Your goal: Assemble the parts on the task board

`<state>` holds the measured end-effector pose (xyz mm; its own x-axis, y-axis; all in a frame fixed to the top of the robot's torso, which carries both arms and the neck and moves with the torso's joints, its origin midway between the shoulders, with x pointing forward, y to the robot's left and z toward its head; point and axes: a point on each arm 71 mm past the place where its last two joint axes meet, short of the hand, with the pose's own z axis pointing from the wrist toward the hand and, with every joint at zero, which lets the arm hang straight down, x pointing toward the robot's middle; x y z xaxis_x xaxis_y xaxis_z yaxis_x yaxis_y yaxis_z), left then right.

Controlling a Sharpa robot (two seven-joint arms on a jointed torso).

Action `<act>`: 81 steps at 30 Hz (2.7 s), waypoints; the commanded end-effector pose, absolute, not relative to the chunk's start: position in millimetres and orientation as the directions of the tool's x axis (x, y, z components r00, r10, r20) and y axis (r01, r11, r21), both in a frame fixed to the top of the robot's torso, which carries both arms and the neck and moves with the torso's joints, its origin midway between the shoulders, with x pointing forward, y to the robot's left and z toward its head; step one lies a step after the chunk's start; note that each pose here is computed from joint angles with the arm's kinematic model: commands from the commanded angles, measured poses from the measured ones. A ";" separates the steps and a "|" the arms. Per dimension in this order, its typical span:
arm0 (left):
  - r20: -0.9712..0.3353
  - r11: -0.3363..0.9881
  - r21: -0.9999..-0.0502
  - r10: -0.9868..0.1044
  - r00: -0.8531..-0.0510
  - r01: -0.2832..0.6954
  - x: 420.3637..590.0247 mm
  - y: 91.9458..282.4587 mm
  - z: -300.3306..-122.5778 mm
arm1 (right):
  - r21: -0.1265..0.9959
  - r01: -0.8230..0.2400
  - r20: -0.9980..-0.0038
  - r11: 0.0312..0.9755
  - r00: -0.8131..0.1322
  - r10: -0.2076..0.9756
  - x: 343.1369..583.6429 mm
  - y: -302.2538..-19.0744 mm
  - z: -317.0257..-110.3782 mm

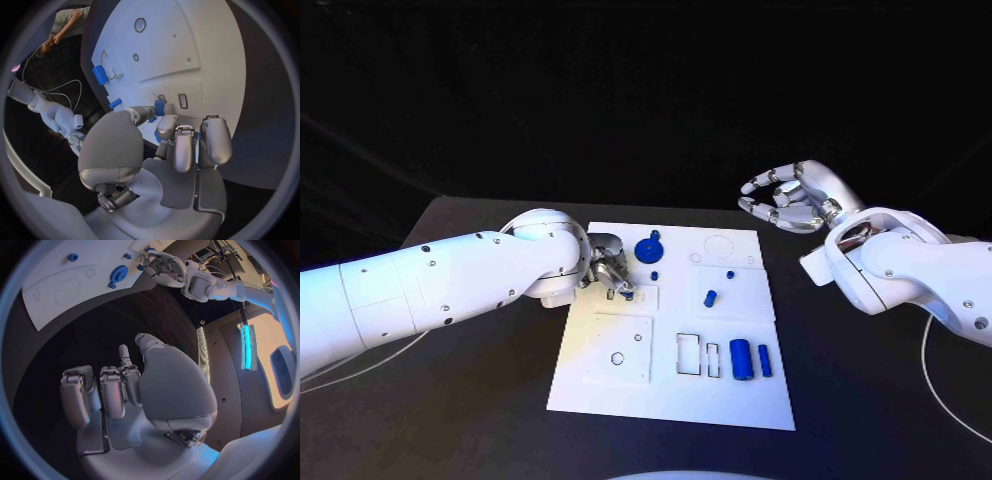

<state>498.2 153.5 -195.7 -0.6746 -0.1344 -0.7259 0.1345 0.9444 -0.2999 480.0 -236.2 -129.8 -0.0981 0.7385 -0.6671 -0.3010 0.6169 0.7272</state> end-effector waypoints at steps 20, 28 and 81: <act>-0.712 0.951 -0.265 -0.081 -0.697 0.160 496.8 149.3 -201.1 | 0.732 -0.297 -0.664 0.613 -0.111 0.739 479.7 -234.3 -130.7; -0.706 0.951 -0.260 -0.070 -0.705 0.167 495.7 148.1 -202.2 | 0.734 -0.297 -0.663 0.611 -0.114 0.740 479.4 -233.6 -130.7; -0.682 0.957 -0.228 -0.026 -0.731 0.178 499.4 144.8 -207.9 | 0.738 -0.297 -0.659 0.606 -0.119 0.743 479.6 -233.8 -131.1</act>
